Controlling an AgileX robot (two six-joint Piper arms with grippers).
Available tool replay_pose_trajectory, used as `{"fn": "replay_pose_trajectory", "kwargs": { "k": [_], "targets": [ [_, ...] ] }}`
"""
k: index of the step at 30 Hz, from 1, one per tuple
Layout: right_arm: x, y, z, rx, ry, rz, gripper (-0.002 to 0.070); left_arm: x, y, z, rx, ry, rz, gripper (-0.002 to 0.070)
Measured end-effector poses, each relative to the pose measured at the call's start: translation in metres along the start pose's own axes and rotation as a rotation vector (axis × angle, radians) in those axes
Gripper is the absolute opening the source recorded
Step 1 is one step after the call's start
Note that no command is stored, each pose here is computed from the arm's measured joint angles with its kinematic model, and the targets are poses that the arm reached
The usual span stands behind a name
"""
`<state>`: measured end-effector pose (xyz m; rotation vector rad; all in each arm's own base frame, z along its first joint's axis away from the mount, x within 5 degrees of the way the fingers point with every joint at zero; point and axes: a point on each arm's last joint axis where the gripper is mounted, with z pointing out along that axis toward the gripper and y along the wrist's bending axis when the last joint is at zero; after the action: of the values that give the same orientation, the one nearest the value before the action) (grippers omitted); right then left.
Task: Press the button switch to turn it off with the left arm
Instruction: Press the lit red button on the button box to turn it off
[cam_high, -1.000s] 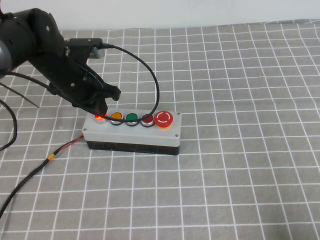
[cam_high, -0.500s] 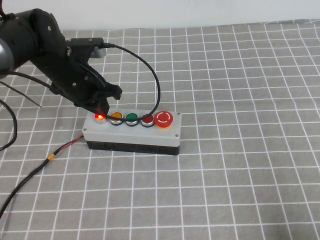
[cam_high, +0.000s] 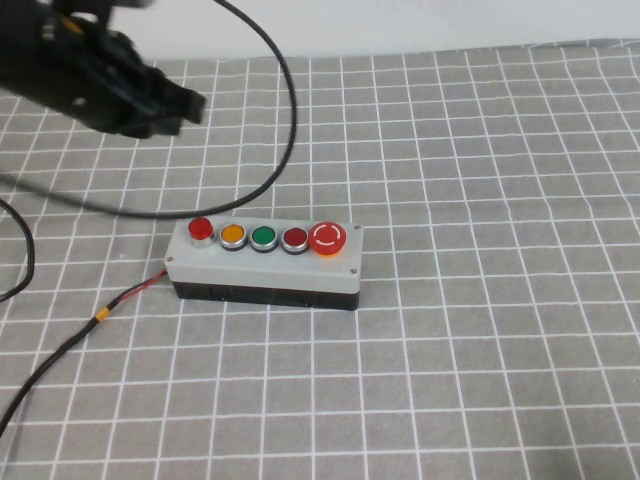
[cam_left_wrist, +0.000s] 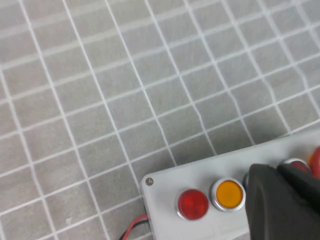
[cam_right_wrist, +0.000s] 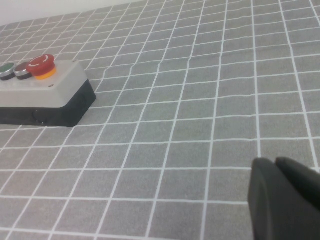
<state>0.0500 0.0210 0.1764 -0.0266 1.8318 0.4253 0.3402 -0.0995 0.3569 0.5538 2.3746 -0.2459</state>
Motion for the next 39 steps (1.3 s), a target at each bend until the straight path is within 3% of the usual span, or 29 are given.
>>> {"fn": "replay_pose_trajectory", "kwargs": {
  "k": [5,13,26,30,39],
  "targets": [
    [0.0,0.0,0.0,0.0,0.0,0.0,-0.0017,0.027,-0.01,-0.042,-0.039,-0.131,0.004,-0.0003],
    [0.0,0.0,0.0,0.0,0.0,0.0,-0.0017,0.108,-0.026,-0.087,-0.11,-0.339,-0.001,-0.0003],
    [0.0,0.0,0.0,0.0,0.004,0.0,-0.0017,0.232,-0.045,-0.11,-0.157,-0.596,-0.057,-0.0003],
    [0.0,0.0,0.0,-0.001,0.005,0.0,-0.0017,0.253,-0.047,-0.106,-0.167,-0.658,-0.07,-0.0003],
    [0.001,0.0,0.0,-0.001,0.008,0.0,-0.0017,0.27,-0.048,-0.092,-0.156,-0.599,-0.084,-0.0003]
  ]
}}
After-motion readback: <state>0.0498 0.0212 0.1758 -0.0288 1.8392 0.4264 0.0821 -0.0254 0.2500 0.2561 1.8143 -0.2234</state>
